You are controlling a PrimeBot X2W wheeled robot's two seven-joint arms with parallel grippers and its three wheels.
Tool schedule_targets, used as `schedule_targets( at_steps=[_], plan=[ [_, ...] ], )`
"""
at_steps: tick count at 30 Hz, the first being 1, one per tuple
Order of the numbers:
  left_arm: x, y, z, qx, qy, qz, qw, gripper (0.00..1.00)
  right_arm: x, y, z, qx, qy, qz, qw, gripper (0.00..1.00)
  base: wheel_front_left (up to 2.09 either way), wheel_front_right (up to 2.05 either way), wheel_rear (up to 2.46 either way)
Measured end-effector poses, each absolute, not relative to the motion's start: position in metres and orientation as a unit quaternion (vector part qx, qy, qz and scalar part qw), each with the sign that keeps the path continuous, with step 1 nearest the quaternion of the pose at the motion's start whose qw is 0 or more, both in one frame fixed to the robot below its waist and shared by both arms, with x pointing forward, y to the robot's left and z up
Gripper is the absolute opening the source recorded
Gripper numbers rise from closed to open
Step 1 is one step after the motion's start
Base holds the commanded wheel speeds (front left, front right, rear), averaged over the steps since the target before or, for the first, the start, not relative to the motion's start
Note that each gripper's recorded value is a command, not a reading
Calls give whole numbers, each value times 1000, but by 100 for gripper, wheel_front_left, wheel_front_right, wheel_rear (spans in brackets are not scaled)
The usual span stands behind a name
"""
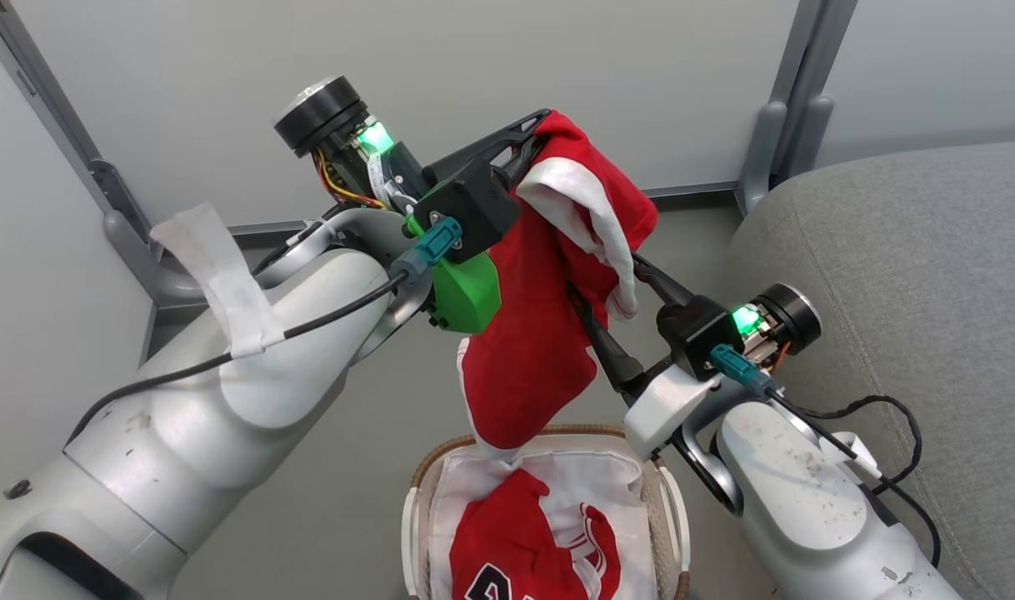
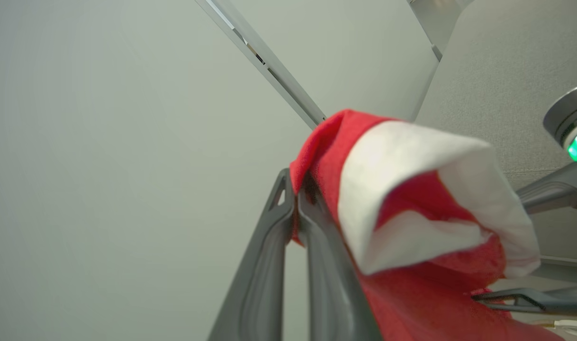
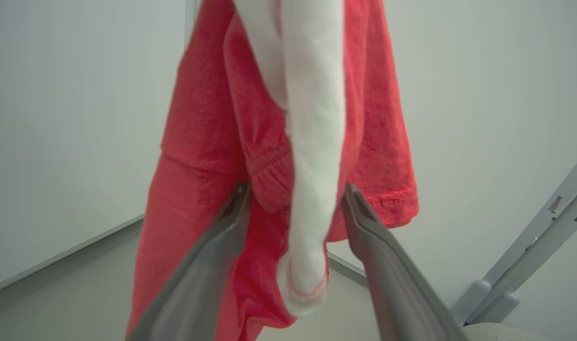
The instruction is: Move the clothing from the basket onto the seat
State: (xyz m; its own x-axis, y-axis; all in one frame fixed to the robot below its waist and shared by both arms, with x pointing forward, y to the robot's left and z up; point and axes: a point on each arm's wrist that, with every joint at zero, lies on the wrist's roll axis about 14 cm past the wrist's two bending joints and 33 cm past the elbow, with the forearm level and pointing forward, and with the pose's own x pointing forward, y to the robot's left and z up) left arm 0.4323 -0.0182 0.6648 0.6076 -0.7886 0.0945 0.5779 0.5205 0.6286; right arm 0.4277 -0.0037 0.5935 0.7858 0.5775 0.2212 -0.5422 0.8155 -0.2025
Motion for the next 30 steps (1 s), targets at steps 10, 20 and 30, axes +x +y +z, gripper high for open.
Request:
schedule_targets(
  at_steps=[10,20,30],
  plan=[
    [426,-9,644,248,-161,-406,864,0,436,-7,595,-67,-131,290,946,0,0,0,0],
    [425,6,614,158,-130,-383,901,100,446,-25,609,-66,-147,263,951,0,0,0,0],
    [409,15,565,60,-68,-358,929,100,458,-47,637,-69,-184,224,955,0,0,0,0]
  ],
)
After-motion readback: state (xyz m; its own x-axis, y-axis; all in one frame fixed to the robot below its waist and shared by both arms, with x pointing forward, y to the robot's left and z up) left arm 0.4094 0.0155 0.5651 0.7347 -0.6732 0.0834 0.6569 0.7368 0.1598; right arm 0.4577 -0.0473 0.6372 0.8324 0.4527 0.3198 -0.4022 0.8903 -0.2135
